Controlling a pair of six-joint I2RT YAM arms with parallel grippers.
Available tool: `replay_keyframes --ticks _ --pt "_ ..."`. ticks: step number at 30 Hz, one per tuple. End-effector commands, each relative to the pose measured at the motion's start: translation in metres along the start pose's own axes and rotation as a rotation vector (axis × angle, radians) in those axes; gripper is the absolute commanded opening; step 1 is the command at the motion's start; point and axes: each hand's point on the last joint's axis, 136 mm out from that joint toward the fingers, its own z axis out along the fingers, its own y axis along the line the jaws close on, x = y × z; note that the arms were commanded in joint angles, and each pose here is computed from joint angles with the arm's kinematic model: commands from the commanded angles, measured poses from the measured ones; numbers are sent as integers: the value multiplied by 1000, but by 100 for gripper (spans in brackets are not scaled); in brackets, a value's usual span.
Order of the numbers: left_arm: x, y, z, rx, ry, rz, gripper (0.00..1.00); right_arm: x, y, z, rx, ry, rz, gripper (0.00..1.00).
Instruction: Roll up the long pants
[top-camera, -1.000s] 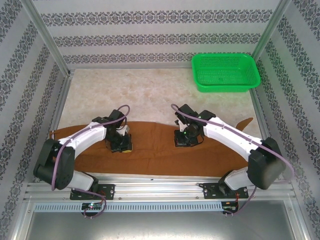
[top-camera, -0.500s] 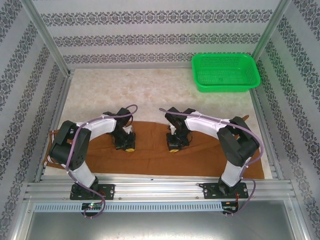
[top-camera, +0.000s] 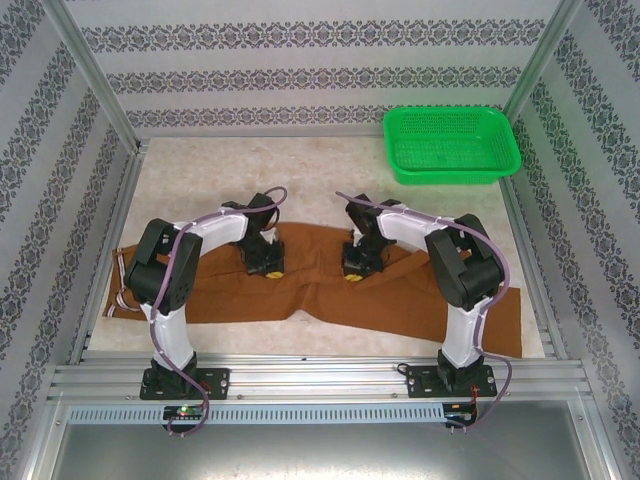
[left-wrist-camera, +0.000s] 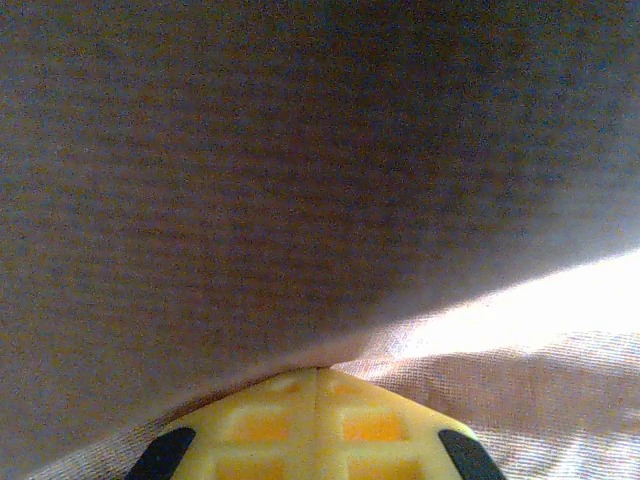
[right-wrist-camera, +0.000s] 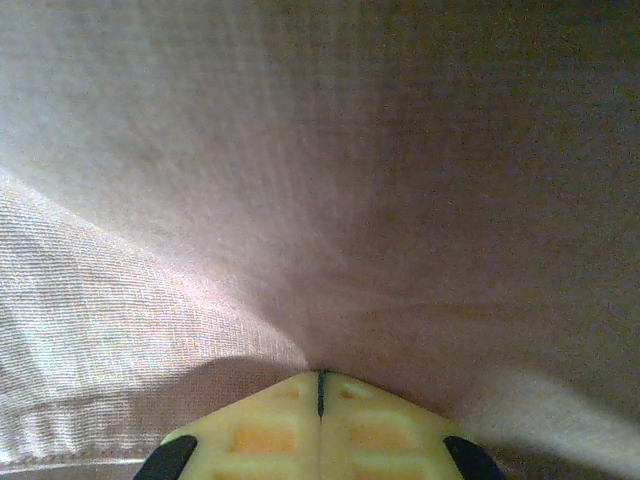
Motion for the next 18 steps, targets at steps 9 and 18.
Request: replay_keyframes --ticks 9,18 --pt "-72 63 -19 -49 -120 -101 0 -92 -14 -19 20 -95 48 0" --pt "-128 53 -79 12 -255 0 24 -123 -13 -42 27 -170 64 0"
